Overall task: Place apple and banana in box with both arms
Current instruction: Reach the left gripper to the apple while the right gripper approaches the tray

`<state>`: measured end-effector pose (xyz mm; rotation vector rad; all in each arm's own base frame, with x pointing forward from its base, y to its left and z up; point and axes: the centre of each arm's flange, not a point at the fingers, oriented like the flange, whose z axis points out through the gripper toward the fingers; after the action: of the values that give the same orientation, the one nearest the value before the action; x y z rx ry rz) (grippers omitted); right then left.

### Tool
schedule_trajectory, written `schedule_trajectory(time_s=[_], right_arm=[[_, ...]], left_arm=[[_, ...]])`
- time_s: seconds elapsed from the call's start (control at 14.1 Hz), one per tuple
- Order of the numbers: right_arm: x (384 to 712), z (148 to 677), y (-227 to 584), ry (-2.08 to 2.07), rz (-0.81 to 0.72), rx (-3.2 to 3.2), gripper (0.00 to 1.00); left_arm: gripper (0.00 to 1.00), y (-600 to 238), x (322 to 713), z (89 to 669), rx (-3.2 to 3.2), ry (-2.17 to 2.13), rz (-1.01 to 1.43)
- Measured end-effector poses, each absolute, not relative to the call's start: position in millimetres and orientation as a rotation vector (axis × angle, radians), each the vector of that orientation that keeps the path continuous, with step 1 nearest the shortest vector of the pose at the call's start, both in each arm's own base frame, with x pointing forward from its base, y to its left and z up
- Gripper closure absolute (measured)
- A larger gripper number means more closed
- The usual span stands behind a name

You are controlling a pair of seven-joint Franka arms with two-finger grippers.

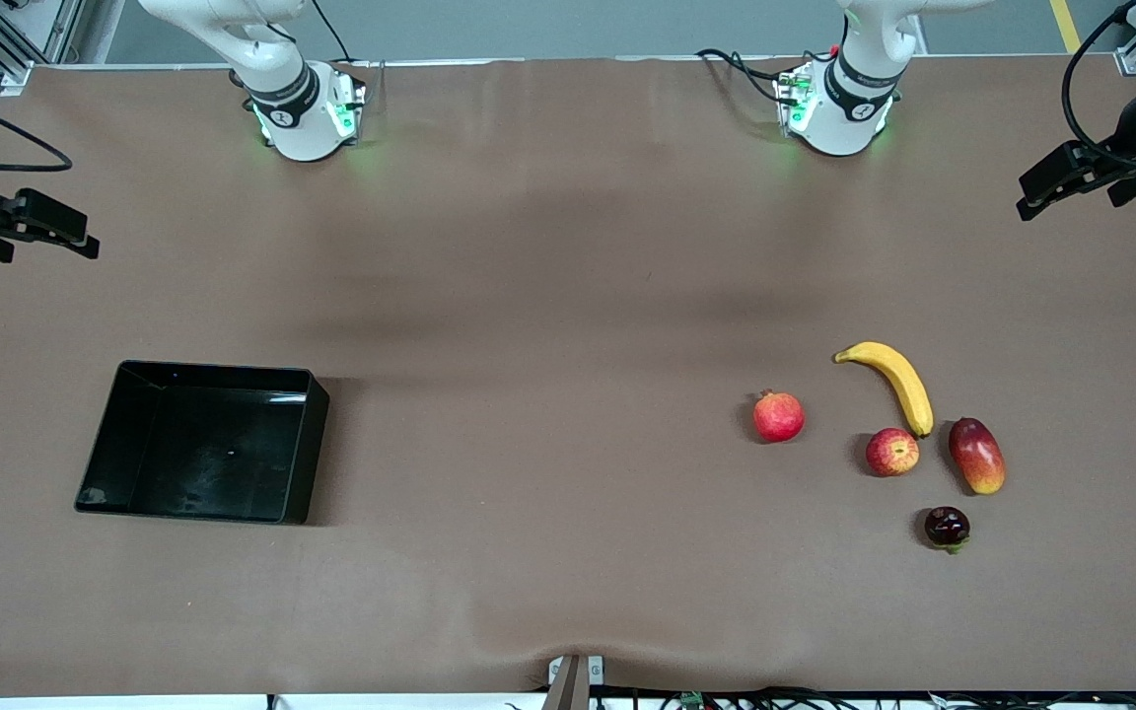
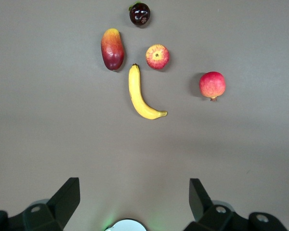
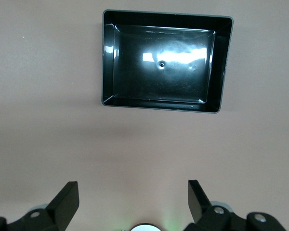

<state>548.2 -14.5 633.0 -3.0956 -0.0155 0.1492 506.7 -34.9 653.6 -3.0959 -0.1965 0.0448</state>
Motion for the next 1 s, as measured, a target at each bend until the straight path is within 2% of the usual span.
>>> schedule_trajectory(time_s=[0.5, 0.78, 1.0], right_arm=[[551.3, 621.2, -14.0, -0.001, 0.149, -3.096, 0.00], [555.5, 601.9, -16.0, 0.011, 0.143, -3.096, 0.00], [559.7, 581.3, -21.8, 0.031, 0.128, -3.097, 0.00]], left_arm=[[0.00, -32.0, 527.5, 625.8, -3.063, -0.192, 0.118], [0.00, -30.0, 572.9, 561.5, -3.042, -0.186, 0.192], [0.00, -29.8, 612.5, 500.0, -3.056, -0.192, 0.159]])
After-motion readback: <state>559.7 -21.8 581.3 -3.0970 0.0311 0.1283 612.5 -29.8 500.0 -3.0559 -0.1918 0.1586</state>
